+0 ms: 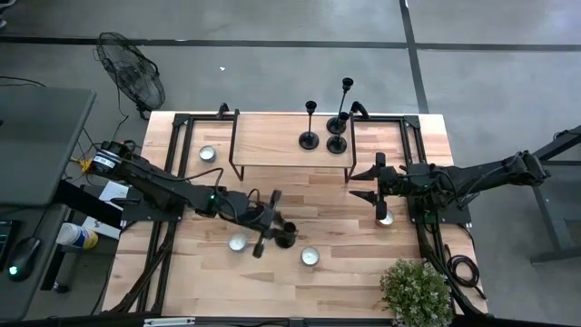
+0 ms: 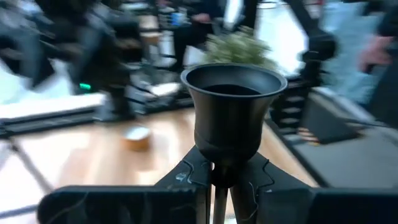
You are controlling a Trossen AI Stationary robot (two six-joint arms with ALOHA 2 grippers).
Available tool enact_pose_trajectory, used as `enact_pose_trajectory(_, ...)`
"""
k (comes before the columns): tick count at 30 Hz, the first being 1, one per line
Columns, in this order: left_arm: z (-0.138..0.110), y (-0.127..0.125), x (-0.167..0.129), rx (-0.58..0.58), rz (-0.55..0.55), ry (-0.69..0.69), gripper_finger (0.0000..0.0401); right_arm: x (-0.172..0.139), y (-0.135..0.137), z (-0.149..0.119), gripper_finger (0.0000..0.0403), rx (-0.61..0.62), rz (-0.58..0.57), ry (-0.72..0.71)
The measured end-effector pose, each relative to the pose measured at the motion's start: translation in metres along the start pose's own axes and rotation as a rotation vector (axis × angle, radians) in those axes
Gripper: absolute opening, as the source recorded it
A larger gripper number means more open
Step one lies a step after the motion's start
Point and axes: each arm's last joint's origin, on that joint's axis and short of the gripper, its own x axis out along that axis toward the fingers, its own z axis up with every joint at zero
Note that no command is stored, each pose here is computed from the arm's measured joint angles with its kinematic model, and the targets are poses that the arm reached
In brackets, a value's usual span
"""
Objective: Pick & Place candle stick holders
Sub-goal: Put the black candle holder on the shelf and align it with the left black candle holder
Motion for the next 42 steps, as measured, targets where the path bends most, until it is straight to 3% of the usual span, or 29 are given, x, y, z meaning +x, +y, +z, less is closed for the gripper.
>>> enact_pose_trajectory(8,0.031,0.006,0.003,0.068,0.196,-0.014,0.0025,0.005,0.006,0.004,0.0195,-0.021,0.040,-0.054)
enact_pose_trajectory(17,0.054,0.012,0.002,0.055,0.374,-0.047,0.0025,0.028,0.028,0.011,0.0195,-0.061,0.055,-0.086)
enact_pose_trajectory(23,0.063,0.019,0.001,0.046,0.409,-0.067,0.0025,0.053,0.043,0.035,0.0195,-0.117,0.056,-0.078)
enact_pose_trajectory(31,0.074,0.024,0.000,0.042,0.443,-0.086,0.0026,0.090,0.059,0.069,0.0195,-0.080,0.006,-0.095)
enact_pose_trajectory(42,0.075,0.024,0.000,0.038,0.443,-0.089,0.0026,0.133,0.076,0.083,0.0195,-0.082,-0.004,-0.076)
